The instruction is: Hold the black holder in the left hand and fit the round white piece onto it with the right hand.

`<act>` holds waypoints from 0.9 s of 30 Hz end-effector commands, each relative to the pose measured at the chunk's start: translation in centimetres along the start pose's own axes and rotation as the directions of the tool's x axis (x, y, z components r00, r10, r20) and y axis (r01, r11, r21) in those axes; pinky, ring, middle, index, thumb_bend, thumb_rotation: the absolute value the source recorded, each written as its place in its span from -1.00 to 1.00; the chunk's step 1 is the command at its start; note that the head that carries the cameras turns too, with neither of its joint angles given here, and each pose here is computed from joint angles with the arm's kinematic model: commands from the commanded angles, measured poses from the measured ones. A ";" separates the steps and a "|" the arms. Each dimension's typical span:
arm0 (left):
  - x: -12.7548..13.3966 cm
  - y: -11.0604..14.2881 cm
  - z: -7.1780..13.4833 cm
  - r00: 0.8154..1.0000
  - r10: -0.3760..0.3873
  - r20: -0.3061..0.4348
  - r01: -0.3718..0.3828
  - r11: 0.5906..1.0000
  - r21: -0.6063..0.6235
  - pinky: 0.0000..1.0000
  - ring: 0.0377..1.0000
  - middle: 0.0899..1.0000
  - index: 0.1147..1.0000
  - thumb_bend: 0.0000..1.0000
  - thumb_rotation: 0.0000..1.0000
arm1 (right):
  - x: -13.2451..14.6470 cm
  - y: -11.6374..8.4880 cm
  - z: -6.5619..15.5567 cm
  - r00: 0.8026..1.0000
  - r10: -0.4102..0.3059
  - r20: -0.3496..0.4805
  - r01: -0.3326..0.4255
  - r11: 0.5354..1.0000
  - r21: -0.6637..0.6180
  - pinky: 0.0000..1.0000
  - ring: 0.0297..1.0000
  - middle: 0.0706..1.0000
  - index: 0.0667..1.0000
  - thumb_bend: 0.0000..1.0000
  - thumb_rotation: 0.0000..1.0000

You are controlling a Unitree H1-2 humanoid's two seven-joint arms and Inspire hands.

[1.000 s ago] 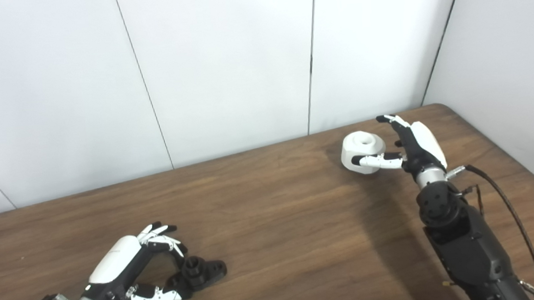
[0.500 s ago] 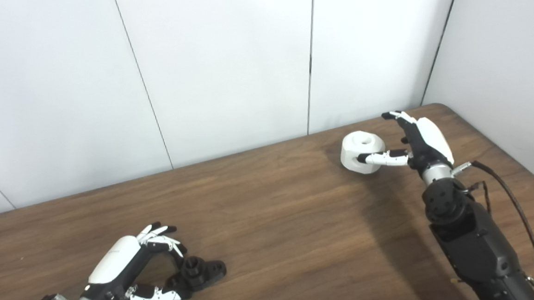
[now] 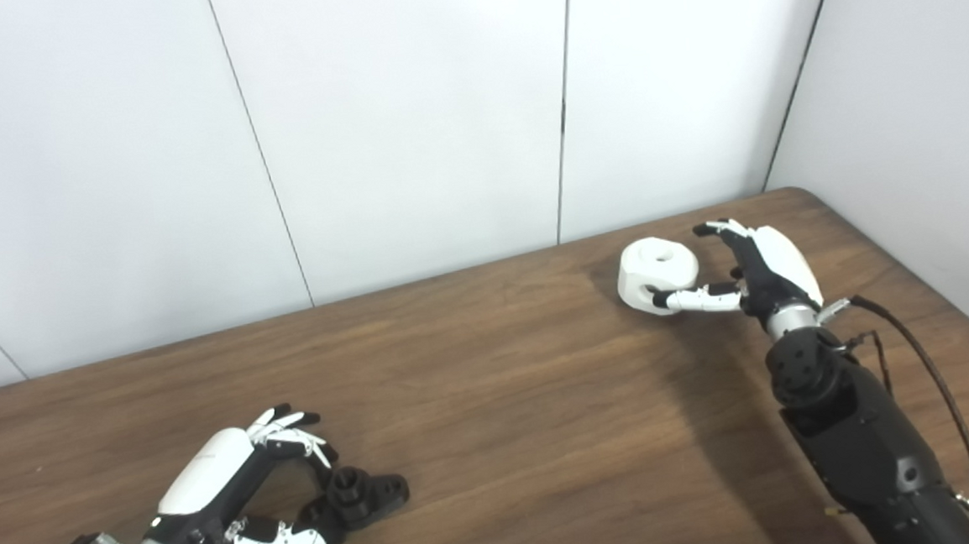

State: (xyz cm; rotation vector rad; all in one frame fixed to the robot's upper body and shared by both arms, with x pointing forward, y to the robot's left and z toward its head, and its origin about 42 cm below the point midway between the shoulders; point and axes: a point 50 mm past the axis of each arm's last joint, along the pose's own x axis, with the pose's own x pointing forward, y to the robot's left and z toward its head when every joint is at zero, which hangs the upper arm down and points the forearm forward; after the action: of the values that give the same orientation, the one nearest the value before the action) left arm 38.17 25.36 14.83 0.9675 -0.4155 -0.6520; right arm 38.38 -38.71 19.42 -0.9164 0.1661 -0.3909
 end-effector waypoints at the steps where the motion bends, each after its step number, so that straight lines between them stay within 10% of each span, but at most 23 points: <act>1: -0.4 1.1 -0.2 1.000 -0.003 -0.004 0.003 1.000 0.030 1.00 0.78 0.32 -0.17 0.04 -0.91 | 1.3 -2.4 2.1 0.993 -0.086 0.080 0.088 0.996 -0.020 0.61 0.99 0.89 0.61 0.74 -0.12; 27: -1.1 1.3 0.1 1.000 -0.004 -0.014 0.005 1.000 0.026 1.00 0.77 0.32 -0.17 0.04 -0.91 | 2.1 -1.0 2.0 0.993 -0.073 0.092 0.079 0.995 -0.063 0.73 1.00 0.88 0.56 0.61 -0.06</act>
State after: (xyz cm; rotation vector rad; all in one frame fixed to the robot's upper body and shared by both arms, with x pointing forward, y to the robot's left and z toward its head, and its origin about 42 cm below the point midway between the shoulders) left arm 37.58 25.50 14.91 0.9516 -0.3977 -0.6488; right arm 39.28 -38.35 18.27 -0.9756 0.1807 -0.3735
